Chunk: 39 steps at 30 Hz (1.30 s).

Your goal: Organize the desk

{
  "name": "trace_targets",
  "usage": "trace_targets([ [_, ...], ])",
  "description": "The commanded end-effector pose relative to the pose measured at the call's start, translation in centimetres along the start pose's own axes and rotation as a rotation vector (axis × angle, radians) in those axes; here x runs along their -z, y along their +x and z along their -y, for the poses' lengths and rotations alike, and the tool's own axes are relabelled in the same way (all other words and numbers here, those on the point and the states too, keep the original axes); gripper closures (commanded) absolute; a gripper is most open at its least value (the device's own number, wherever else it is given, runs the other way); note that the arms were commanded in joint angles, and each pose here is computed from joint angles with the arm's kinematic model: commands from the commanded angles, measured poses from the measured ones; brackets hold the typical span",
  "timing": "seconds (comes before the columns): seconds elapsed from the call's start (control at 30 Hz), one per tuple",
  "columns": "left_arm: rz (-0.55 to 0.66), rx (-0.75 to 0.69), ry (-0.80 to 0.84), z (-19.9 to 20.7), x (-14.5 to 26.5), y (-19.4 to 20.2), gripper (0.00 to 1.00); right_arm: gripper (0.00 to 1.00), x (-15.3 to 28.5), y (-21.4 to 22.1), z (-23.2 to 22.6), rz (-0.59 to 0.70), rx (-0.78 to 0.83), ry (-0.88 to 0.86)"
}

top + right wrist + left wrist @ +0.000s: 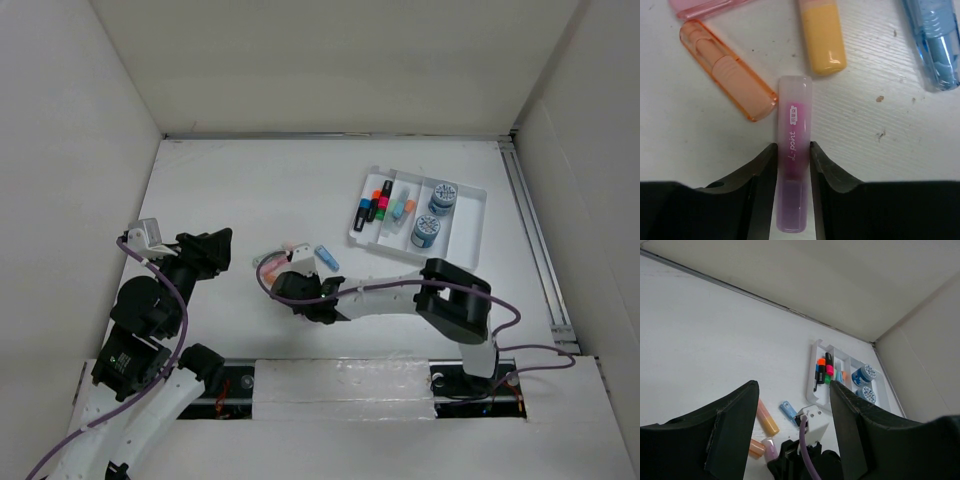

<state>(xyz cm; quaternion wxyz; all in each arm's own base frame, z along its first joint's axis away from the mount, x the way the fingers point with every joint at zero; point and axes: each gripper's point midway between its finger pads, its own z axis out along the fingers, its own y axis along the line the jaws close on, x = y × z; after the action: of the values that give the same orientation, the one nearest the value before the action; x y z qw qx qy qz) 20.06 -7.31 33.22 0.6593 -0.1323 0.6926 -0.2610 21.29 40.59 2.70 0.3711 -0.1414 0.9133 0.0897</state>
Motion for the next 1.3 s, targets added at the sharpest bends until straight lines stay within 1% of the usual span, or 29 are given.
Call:
trace_targets([
  [0.0, 0.012, -0.001, 0.028, 0.6, -0.3, -0.3, 0.45, 0.66, 0.6, 1.7, 2.8, -0.037, 0.011, 0.076],
  [0.03, 0.016, 0.0, 0.03, 0.7, -0.2, -0.4, 0.45, 0.76, 0.7, 1.6, 2.8, -0.033, 0.006, 0.072],
  [0.1, 0.014, 0.0, 0.028, 0.6, -0.3, -0.3, 0.45, 0.84, 0.9, 1.3, 2.9, -0.014, -0.013, 0.068],
  [0.13, 0.014, 0.0, 0.028, 0.6, -0.3, -0.3, 0.45, 0.9, 1.4, 0.9, 3.0, 0.001, -0.027, 0.059],
  [0.2, 0.011, -0.003, 0.027, 0.6, -0.3, -0.2, 0.45, 0.92, 2.0, -0.2, 3.2, 0.028, -0.058, 0.043],
  [0.23, 0.014, -0.002, 0.028, 0.6, -0.3, -0.3, 0.45, 0.92, 3.1, -1.5, 3.9, 0.059, -0.09, 0.03],
  [0.33, 0.013, -0.002, 0.03, 0.7, -0.3, -0.3, 0.45, 0.93, 4.2, -4.9, 6.2, 0.127, -0.162, 0.017],
  [0.37, 0.015, -0.002, 0.03, 0.6, -0.2, -0.3, 0.45, 0.93, 4.8, -7.4, 8.2, 0.17, -0.231, 0.006],
  [0.43, 0.016, -0.001, 0.032, 0.7, -0.2, -0.4, 0.45, 0.93, 5.2, -9.9, 10.8, 0.213, -0.271, 0.002],
  [0.47, 0.018, 0.0, 0.033, 0.7, -0.2, -0.4, 0.45, 0.93, 5.9, -11.7, 11.7, 0.244, -0.311, -0.035],
  [0.5, 0.019, 0.0, 0.031, 0.6, -0.2, -0.4, 0.45, 0.93, 5.4, -13.6, 15.2, 0.279, -0.357, 0.016],
  [0.57, 0.02, 0.0, 0.029, 0.6, -0.1, -0.4, 0.45, 0.93, 5.0, -15.8, 18.4, 0.332, -0.416, 0.052],
  [0.6, 0.02, 0.0, 0.029, 0.6, -0.1, -0.4, 0.45, 0.93, 4.5, -17.1, 21.3, 0.346, -0.451, 0.09],
  [0.7, 0.02, 0.0, 0.031, 0.6, -0.1, -0.5, 0.45, 0.93, 2.8, -18.8, 25.5, 0.356, -0.493, 0.159],
  [0.73, 0.023, 0.0, 0.033, 0.6, 0.0, -0.5, 0.45, 0.93, 2.3, -19.3, 28.4, 0.362, -0.532, 0.204],
  [0.8, 0.025, 0.002, 0.03, 0.6, 0.0, -0.5, 0.45, 0.94, 1.3, -19.8, 30.1, 0.357, -0.56, 0.189],
  [0.83, 0.028, 0.002, 0.031, 0.6, 0.1, -0.6, 0.45, 0.94, 0.5, -19.6, 32.1, 0.345, -0.584, 0.216],
  [0.87, 0.024, 0.0, 0.032, 0.6, 0.0, -0.5, 0.45, 0.91, -0.7, -19.6, 34.0, 0.326, -0.605, 0.234],
  [0.9, 0.024, 0.0, 0.032, 0.6, 0.0, -0.5, 0.45, 0.91, -0.7, -19.6, 34.0, 0.326, -0.605, 0.234],
  [0.93, 0.025, 0.0, 0.032, 0.6, 0.0, -0.6, 0.45, 0.87, -1.1, -19.7, 34.2, 0.322, -0.609, 0.232],
  [0.97, 0.023, -0.001, 0.031, 0.6, 0.0, -0.5, 0.45, 0.74, -1.4, -19.7, 34.3, 0.317, -0.603, 0.232],
  [1.03, 0.023, -0.001, 0.031, 0.6, -0.1, -0.5, 0.45, 0.6, -1.6, -19.9, 34.9, 0.31, -0.605, 0.253],
  [1.07, 0.021, -0.001, 0.031, 0.6, -0.1, -0.5, 0.45, 0.49, -1.4, -19.9, 35.0, 0.316, -0.61, 0.258],
  [1.1, 0.019, -0.002, 0.031, 0.6, -0.1, -0.4, 0.45, 0.46, -0.4, -21.0, 34.5, 0.356, -0.607, 0.242],
  [1.13, 0.018, -0.002, 0.03, 0.6, -0.1, -0.4, 0.45, 0.42, -0.2, -20.6, 33.7, 0.35, -0.596, 0.229],
  [1.17, 0.019, -0.002, 0.031, 0.6, -0.1, -0.4, 0.45, 0.38, 0.7, -21.6, 32.2, 0.391, -0.57, 0.193],
  [1.2, 0.019, -0.002, 0.031, 0.6, -0.1, -0.4, 0.45, 0.38, 0.8, -21.8, 32.2, 0.4, -0.571, 0.189],
  [1.23, 0.017, -0.002, 0.031, 0.6, -0.2, -0.4, 0.45, 0.39, 1.3, -22.2, 31.1, 0.417, -0.557, 0.165],
  [1.27, 0.016, -0.003, 0.03, 0.6, -0.2, -0.3, 0.45, 0.43, 1.3, -22.0, 28.5, 0.41, -0.504, 0.118],
])
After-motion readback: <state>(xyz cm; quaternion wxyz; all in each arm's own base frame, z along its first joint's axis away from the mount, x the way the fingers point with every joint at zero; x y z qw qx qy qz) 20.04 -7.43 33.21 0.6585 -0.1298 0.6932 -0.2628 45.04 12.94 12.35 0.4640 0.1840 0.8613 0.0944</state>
